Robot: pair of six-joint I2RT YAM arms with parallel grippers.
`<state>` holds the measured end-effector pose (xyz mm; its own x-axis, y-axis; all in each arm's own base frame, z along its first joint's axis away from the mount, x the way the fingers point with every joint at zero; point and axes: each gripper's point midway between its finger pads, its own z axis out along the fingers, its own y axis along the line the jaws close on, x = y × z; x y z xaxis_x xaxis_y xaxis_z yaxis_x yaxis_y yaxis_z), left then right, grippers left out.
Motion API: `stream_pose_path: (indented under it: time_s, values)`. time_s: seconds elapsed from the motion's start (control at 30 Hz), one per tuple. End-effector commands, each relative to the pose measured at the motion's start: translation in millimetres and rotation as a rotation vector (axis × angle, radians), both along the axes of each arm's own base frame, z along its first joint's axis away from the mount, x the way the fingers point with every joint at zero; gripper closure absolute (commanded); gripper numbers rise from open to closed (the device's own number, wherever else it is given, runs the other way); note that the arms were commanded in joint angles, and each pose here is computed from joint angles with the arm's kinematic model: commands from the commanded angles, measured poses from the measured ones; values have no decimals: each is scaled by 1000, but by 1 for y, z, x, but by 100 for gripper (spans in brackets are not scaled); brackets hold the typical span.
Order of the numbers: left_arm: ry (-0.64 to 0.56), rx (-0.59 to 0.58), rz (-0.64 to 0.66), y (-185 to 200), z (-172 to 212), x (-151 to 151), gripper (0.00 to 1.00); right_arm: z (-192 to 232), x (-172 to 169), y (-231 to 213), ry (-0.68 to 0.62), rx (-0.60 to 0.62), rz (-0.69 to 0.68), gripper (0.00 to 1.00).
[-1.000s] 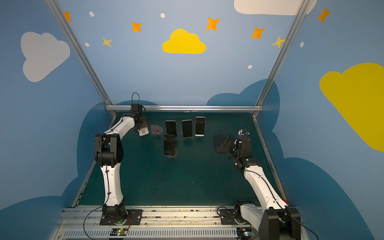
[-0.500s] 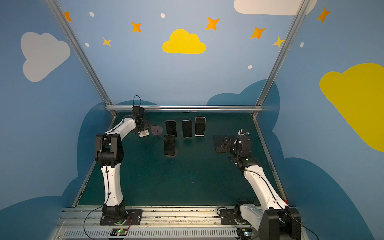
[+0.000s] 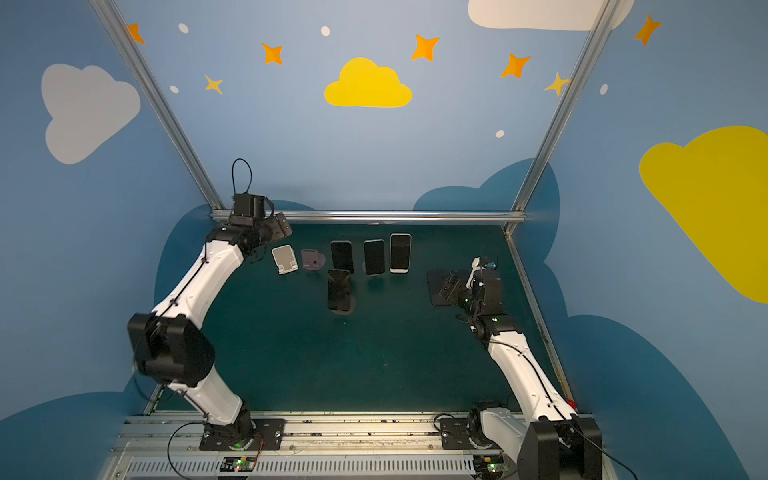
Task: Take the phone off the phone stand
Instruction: 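Set the white stand down, open the left gripper and lift away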
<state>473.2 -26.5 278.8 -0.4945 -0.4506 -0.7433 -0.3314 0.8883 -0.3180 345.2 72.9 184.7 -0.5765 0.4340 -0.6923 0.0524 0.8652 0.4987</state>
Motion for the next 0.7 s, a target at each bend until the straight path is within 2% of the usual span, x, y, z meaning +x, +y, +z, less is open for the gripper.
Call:
stream_pose_path:
  time_s: [0.0, 0.13, 0.3, 0.43, 0.57, 0.67]
  values:
    - [-133, -101, 15, -21, 23, -30, 2, 18, 4, 16, -39, 33, 62, 13]
    - [-258, -210, 24, -26, 29, -65, 0, 19, -1, 33, -16, 36, 113, 16]
    - [-336, -232, 66, -13, 25, -93, 0, 17, -15, 53, 17, -6, 153, 17]
    - [-314, -355, 82, -20, 6, -96, 0, 29, -32, 54, 15, -12, 78, 19]
    - [-256, -353, 131, -15, 0, -100, 0, 41, -45, 50, -73, 10, -12, 21]
    - [-279, -355, 176, -4, 6, -105, 0, 49, -50, 55, -109, 42, -50, 21]
